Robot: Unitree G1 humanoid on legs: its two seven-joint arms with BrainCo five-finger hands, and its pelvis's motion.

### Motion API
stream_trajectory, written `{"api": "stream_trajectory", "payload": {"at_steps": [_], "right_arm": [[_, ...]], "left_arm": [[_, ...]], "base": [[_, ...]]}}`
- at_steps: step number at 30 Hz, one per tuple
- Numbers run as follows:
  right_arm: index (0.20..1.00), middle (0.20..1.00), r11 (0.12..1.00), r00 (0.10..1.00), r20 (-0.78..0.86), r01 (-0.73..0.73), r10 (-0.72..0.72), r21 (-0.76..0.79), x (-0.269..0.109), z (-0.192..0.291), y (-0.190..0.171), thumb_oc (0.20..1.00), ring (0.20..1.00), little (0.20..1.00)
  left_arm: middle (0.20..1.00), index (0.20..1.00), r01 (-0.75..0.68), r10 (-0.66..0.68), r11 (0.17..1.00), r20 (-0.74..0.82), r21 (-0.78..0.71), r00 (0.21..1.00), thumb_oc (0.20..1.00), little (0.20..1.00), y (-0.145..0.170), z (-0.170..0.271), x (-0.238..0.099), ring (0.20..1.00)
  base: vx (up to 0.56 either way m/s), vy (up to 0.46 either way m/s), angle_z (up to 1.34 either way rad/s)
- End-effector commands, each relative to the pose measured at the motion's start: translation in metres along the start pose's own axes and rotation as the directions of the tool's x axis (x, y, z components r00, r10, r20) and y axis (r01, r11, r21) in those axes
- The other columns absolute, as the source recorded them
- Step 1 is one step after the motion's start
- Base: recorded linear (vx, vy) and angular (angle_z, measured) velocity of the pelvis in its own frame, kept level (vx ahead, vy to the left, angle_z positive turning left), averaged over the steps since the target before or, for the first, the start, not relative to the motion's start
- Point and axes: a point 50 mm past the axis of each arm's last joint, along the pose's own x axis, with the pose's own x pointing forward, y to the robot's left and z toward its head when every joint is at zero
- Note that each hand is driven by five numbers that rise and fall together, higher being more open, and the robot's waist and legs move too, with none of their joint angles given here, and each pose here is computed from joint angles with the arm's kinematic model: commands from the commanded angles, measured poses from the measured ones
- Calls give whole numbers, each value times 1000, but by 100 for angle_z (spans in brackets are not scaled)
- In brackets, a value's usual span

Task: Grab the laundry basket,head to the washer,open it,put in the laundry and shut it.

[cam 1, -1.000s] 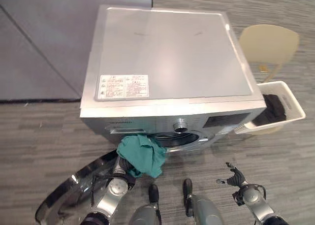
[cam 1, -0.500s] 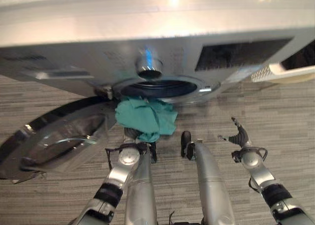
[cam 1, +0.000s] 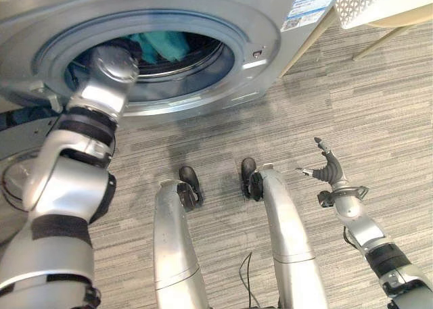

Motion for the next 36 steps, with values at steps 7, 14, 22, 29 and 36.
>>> {"api": "stream_trajectory", "payload": {"at_steps": [7, 14, 22, 29, 36], "right_arm": [[1000, 1000, 998, 998, 39, -54, 52, 31, -16, -2, -5, 1000, 1000, 1000], [1000, 1000, 996, 995, 36, -89, 88, 30, -17, -4, -3, 1000, 1000, 1000], [1000, 1000, 994, 996, -23, -89, 90, 61, -24, -14, 11, 1000, 1000, 1000], [1000, 1000, 999, 983, -179, -32, 39, 39, -29, -38, 17, 1000, 1000, 1000], [1000, 1000, 998, 915, -398, -63, 69, 27, -67, -83, 18, 1000, 1000, 1000]], "left_arm": [[1000, 1000, 160, -206, 859, 42, 487, 978, 1000, 1000, -4, -4, 8, 1000], [1000, 1000, 241, -296, 831, 32, 502, 955, 1000, 1000, -21, -3, 0, 1000], [1000, 1000, 304, -309, 946, 38, 109, 950, 1000, 1000, -58, -25, -54, 1000], [1000, 1000, 419, -507, 837, -214, -351, 835, 1000, 1000, -101, -89, -189, 1000], [1000, 1000, 375, -662, 740, -506, -558, 553, 1000, 1000, -77, -154, -338, 1000]], "base": [[16, -19, -5], [5, -30, 6], [-32, -30, 14], [-58, -26, 11], [58, -13, 12]]}}
